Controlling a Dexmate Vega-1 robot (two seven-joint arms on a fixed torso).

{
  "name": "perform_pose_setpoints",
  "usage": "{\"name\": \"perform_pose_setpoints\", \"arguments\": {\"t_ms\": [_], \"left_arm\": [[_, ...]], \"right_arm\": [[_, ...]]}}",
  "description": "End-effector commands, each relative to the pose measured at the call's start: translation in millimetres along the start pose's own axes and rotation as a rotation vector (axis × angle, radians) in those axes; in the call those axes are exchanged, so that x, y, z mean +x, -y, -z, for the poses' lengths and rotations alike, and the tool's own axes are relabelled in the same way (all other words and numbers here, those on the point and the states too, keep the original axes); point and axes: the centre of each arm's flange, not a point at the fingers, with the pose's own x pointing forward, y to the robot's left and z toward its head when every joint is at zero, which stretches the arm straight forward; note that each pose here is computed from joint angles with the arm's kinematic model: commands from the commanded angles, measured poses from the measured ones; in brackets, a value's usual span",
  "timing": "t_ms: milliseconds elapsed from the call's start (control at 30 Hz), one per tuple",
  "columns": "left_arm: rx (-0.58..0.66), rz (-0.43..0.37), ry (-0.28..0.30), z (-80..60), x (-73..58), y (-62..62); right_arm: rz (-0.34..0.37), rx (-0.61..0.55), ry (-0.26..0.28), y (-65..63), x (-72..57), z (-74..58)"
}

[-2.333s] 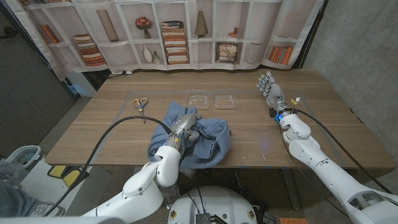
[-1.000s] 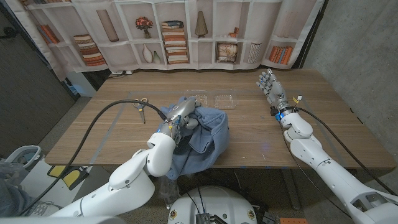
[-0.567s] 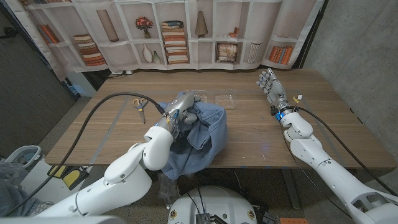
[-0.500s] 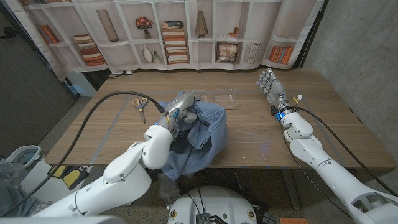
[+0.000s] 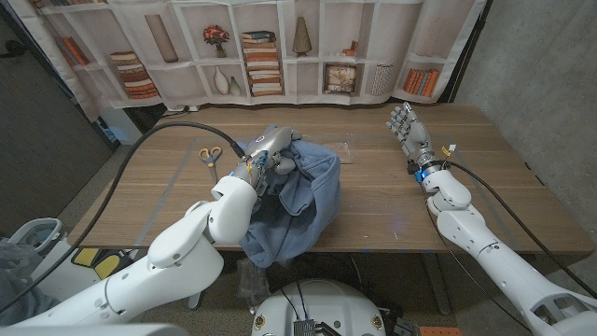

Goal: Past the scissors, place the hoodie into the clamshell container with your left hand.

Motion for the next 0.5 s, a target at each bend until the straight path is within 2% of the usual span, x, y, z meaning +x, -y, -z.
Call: {"name": "perform_pose_setpoints", "arguments": {"t_ms": [33,500], "left_arm": [[0.043,-0.047,0.007,-10.0,-1.3,-14.3],[0.060,-0.100,0.014,-16.6,3.8,-32.8]], "right_arm": [[-0.004,-0.002,0.005,-0.3,-3.6,-3.6],[-0.005,-0.004,0.007,0.7,-0.6,-6.0]]}}
